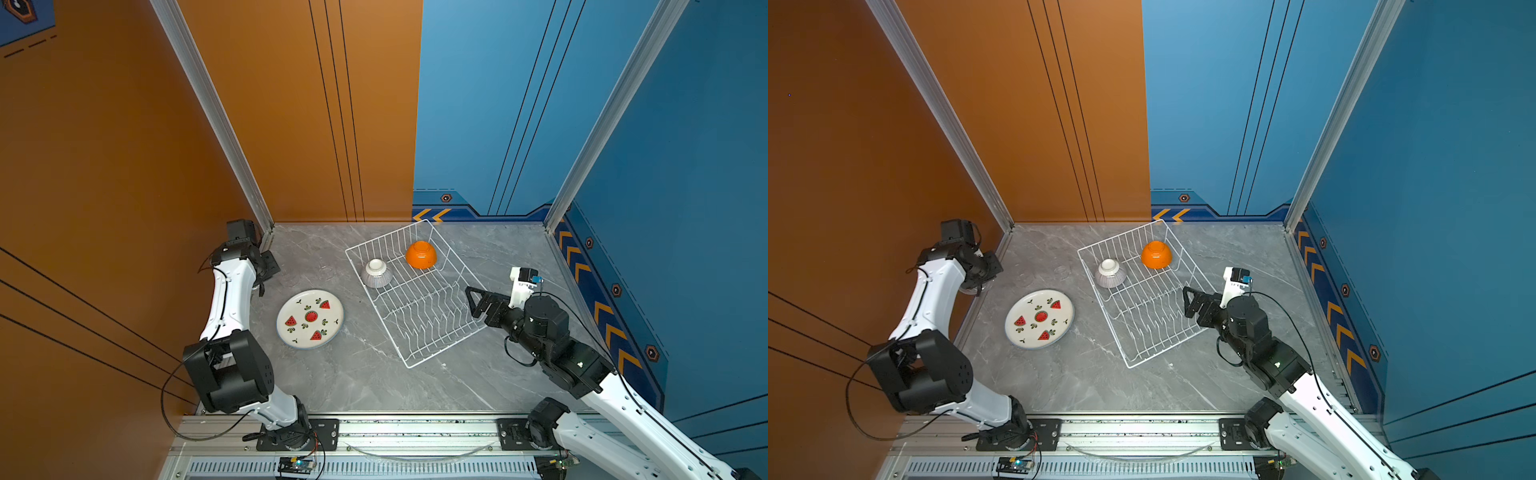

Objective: Unload the mixed dishes from the dish rack
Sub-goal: 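Carry the cup to the table corner with the left gripper while the right withdraws, then lower the cup beside the other cups and open the left gripper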

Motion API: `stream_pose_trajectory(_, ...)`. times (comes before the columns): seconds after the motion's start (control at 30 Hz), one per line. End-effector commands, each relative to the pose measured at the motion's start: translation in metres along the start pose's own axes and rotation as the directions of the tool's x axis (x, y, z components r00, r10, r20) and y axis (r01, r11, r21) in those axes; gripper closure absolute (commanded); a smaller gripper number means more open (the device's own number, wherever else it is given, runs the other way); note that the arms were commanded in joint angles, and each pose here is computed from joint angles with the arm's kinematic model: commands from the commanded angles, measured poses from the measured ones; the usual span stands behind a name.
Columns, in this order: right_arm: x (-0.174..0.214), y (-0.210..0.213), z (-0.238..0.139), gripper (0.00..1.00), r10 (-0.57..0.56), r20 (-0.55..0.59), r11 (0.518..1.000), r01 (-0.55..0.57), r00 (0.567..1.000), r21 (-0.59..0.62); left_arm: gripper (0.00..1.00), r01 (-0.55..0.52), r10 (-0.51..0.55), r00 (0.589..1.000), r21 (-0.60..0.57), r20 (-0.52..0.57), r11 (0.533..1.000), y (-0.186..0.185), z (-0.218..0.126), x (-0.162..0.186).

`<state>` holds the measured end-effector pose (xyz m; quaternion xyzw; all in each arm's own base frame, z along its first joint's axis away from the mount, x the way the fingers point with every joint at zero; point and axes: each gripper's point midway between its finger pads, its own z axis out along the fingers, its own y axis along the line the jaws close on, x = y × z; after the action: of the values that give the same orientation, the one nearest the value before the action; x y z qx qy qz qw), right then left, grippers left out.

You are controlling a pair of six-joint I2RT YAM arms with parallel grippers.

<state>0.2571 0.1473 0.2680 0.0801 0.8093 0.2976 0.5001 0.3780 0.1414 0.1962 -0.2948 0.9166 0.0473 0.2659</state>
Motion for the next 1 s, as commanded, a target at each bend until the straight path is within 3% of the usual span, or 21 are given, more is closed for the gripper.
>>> stream_pose_trajectory(0.0, 0.008, -0.009, -0.003, 0.0, -0.014, -0.028, 1.0, 0.014, 1.0, 0.019, 1.0, 0.01, -0.01, 1.0, 0.023, 0.005, 1.0, -0.005, 0.008, -0.018)
stream_pose_trajectory(0.27, 0.008, -0.017, -0.004, 0.0, -0.018, -0.037, 0.999, 0.02, 0.999, 0.049, 1.0, 0.054, -0.046, 0.994, 0.076, -0.104, 0.996, -0.014, 0.056, -0.018)
stream_pose_trajectory(0.97, 0.008, -0.033, 0.01, 0.0, 0.0, -0.062, 0.994, 0.006, 0.998, 0.107, 1.0, 0.033, -0.006, 0.973, 0.113, -0.23, 0.993, -0.037, 0.11, -0.012)
